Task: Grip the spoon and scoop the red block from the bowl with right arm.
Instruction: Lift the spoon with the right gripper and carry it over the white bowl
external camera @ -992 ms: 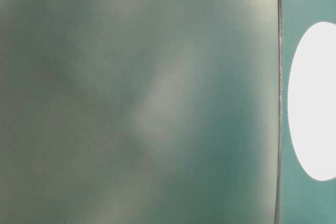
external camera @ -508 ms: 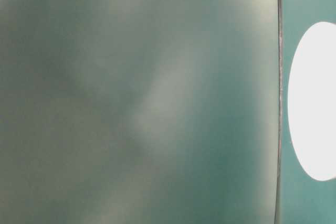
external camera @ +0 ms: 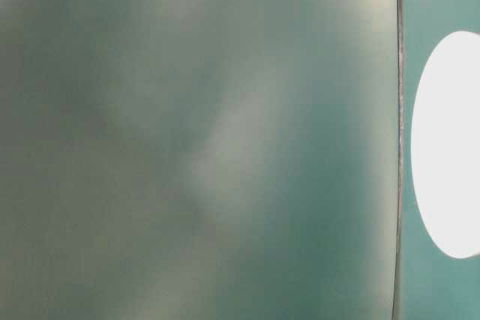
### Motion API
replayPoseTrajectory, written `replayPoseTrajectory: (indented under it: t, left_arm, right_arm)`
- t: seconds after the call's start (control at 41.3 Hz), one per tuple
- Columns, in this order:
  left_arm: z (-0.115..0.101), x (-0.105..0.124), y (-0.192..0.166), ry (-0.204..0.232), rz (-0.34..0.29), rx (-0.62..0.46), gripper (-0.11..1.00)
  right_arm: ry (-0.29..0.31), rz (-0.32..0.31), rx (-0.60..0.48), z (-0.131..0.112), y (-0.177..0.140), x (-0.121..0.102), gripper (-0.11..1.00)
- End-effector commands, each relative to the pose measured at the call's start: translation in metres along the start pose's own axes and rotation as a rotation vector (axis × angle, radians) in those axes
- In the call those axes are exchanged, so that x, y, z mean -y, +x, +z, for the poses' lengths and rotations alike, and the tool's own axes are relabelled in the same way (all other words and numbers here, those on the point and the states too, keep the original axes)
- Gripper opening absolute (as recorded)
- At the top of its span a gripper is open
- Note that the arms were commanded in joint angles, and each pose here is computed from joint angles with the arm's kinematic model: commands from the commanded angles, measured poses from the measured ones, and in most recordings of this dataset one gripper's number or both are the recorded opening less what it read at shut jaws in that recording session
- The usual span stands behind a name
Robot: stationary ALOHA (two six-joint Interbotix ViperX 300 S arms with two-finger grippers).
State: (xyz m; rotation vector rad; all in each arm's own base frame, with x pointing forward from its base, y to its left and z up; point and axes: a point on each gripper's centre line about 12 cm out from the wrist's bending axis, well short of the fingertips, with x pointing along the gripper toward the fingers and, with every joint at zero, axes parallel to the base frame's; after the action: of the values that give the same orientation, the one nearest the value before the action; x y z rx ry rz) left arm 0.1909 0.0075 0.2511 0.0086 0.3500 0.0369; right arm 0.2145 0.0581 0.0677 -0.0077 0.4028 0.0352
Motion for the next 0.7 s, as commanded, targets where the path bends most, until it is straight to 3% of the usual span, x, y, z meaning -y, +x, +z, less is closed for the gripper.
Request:
replayPoseTrajectory:
  t: [0.0,0.412,0.678]
  left_arm:
    - [0.007,0.000,0.000,0.001,0.002,0.017,0.00]
    - [0.007,-0.001,0.000,0.003,0.004,0.014,0.00]
    - [0.007,-0.001,0.000,0.005,0.003,0.015,0.00]
  right_arm:
    - [0.004,0.004,0.023,0.004,0.001,-0.002,0.31]
    - [0.016,0.008,0.042,0.010,-0.002,-0.002,0.28]
    - [0.050,0.026,0.098,0.026,-0.012,-0.001,0.25]
